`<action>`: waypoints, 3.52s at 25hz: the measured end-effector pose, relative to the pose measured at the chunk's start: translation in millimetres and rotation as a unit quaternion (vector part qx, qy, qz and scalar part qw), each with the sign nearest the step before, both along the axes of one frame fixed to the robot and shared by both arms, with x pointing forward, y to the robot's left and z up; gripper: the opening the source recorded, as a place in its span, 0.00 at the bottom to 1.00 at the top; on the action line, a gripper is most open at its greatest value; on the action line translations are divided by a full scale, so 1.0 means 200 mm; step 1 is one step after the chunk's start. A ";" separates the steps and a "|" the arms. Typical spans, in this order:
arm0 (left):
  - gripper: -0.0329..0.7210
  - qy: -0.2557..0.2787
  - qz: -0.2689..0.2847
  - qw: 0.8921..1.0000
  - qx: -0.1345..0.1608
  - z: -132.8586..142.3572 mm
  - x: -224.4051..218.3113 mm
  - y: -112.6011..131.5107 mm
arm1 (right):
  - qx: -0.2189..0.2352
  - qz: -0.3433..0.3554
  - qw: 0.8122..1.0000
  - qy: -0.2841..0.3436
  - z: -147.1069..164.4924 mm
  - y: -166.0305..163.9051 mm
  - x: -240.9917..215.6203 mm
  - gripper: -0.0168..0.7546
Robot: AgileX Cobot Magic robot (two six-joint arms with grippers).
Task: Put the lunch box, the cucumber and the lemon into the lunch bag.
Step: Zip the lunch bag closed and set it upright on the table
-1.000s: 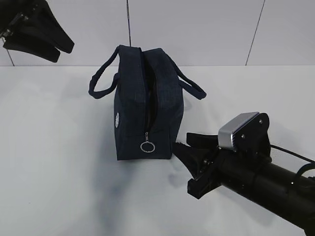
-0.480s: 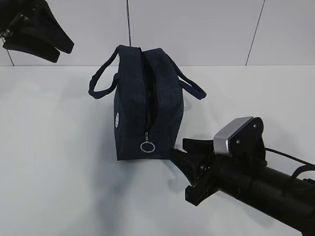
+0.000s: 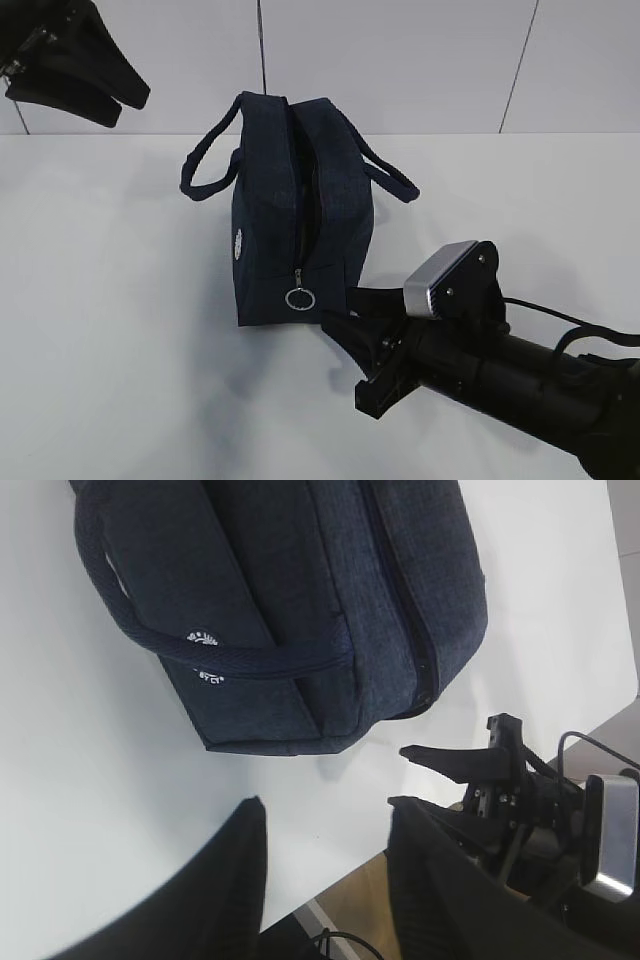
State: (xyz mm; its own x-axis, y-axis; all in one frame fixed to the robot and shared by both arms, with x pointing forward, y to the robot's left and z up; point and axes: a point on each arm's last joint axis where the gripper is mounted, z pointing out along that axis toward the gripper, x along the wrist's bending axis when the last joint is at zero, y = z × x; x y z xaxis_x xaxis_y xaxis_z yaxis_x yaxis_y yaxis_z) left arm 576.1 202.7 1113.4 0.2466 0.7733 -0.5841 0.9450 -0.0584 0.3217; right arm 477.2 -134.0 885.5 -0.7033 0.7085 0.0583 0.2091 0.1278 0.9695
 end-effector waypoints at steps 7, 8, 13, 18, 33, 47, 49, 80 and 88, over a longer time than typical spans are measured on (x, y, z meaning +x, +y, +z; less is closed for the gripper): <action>0.43 0.000 0.000 1.000 0.000 0.00 0.00 0.00 | -0.008 -0.011 1.000 0.010 -0.06 0.01 0.03 0.43; 0.43 0.000 0.000 1.000 0.000 0.00 0.00 0.00 | -0.009 -0.012 1.000 0.009 -0.06 0.01 0.04 0.43; 0.43 0.000 0.000 1.000 0.000 0.00 0.00 0.00 | -0.012 -0.011 1.000 0.003 -0.09 0.03 0.08 0.43; 0.43 0.000 0.000 1.000 0.000 0.00 0.00 0.00 | -0.014 -0.011 1.000 0.006 -0.12 0.05 0.11 0.43; 0.43 -0.005 0.004 1.000 0.000 0.00 0.01 0.00 | -0.014 -0.010 1.000 0.003 -0.16 0.08 0.16 0.43; 0.43 -0.006 0.005 1.000 0.000 0.00 0.01 0.00 | -0.007 0.018 1.000 0.007 -0.22 0.14 0.21 0.43; 0.43 -0.006 0.005 1.000 0.000 0.00 0.01 0.00 | -0.006 0.018 1.000 0.005 -0.22 0.14 0.22 0.43; 0.43 -0.007 0.006 1.000 -0.001 0.00 0.01 0.00 | 0.015 0.035 0.999 0.004 -0.19 0.18 0.25 0.42; 0.43 -0.007 0.006 1.000 -0.001 0.00 0.01 0.00 | 0.018 0.033 0.999 -0.001 -0.18 0.19 0.26 0.42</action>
State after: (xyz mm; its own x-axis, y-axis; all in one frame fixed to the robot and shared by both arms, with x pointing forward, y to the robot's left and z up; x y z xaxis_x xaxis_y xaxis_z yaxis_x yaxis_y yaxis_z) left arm 577.7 202.7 1113.8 0.2456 0.7745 -0.5830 0.9412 -0.0466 0.3346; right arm 529.8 -96.8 848.7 -0.7483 0.6584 0.0811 0.1992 0.1063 0.9742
